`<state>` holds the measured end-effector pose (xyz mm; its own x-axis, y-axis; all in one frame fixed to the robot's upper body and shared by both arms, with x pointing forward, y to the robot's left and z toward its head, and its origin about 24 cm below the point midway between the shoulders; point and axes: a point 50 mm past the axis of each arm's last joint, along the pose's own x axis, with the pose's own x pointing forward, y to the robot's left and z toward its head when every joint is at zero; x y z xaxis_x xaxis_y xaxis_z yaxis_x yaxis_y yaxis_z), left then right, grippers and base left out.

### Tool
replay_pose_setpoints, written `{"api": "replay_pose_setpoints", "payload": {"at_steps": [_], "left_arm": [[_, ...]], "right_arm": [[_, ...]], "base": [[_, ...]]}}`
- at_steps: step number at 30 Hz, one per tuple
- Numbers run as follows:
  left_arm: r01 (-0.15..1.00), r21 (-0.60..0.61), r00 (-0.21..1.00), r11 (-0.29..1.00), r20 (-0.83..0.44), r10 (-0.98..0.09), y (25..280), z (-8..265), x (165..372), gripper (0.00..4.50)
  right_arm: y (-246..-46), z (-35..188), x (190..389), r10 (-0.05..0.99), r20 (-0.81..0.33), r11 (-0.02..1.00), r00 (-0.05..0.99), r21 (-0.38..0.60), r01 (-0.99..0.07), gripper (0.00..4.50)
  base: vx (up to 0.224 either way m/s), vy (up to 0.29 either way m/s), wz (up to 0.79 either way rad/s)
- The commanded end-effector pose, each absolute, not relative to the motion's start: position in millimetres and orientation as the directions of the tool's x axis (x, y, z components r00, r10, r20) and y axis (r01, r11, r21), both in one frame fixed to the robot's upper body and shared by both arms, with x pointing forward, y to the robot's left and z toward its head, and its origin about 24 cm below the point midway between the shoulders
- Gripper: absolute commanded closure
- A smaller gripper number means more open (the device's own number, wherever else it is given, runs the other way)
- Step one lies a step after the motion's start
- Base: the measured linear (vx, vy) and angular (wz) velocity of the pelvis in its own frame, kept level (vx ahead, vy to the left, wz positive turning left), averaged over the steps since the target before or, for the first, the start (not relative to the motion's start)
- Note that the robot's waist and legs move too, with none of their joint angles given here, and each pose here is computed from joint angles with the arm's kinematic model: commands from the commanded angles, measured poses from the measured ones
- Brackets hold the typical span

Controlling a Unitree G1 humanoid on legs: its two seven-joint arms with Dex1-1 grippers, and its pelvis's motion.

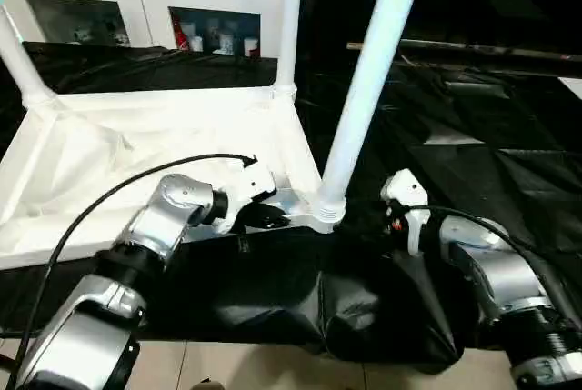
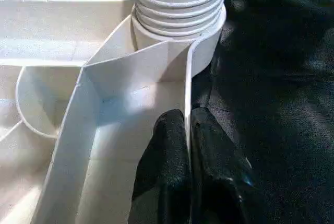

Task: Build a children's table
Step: Rotate leg to tighten

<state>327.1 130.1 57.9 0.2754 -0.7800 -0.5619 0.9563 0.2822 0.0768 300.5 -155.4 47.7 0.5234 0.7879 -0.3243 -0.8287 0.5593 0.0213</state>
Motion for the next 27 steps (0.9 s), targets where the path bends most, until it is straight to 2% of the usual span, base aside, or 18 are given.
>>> {"api": "replay_pose_setpoints", "payload": {"at_steps": [1, 5, 12, 13, 16, 17, 25, 27], "left_arm": [[0.954, 0.057, 0.274, 0.294, -0.555, -0.785, 129, 50, 321, 4.50], [0.964, 0.069, 0.250, 0.258, -0.569, -0.783, 126, 46, 311, 4.50], [0.961, 0.069, 0.258, 0.267, -0.563, -0.785, 124, 47, 307, 4.50], [0.961, 0.066, 0.257, 0.267, -0.561, -0.787, 123, 48, 307, 4.50], [0.961, 0.061, 0.256, 0.269, -0.558, -0.789, 124, 48, 307, 4.50], [0.961, 0.054, 0.254, 0.270, -0.555, -0.792, 124, 49, 307, 4.50], [0.959, 0.031, 0.254, 0.283, -0.541, -0.802, 126, 51, 309, 4.50], [0.956, 0.026, 0.260, 0.293, -0.541, -0.800, 127, 52, 310, 4.50]], "right_arm": [[-158.0, 54, 304.9, 0.780, -0.295, 0.581, 0.552, 0.014, -0.814, 0.54], [-150.1, 54, 304.4, 0.811, -0.286, 0.541, 0.511, 0.031, -0.841, 0.19], [-144.3, 53, 309.8, 0.818, -0.291, 0.527, 0.496, 0.037, -0.849, 0.19], [-143.5, 53, 310.9, 0.819, -0.290, 0.527, 0.496, 0.036, -0.849, 0.35], [-141.9, 54, 312.9, 0.820, -0.288, 0.525, 0.495, 0.033, -0.851, 0.35], [-140.9, 54, 314.1, 0.821, -0.288, 0.522, 0.492, 0.032, -0.852, 0.64], [-139.6, 54, 315.6, 0.832, -0.291, 0.504, 0.473, 0.038, -0.863, 1.21], [-139.1, 53, 316.7, 0.835, -0.289, 0.500, 0.467, 0.045, -0.865, 1.50]], "base": [[0.000, 0.000, 0.00], [0.000, 0.000, 0.00], [0.000, 0.000, 0.00], [0.000, 0.000, 0.00], [0.000, 0.000, 0.00], [0.000, 0.000, 0.00], [0.000, 0.000, 0.00], [0.000, 0.000, 0.00]]}}
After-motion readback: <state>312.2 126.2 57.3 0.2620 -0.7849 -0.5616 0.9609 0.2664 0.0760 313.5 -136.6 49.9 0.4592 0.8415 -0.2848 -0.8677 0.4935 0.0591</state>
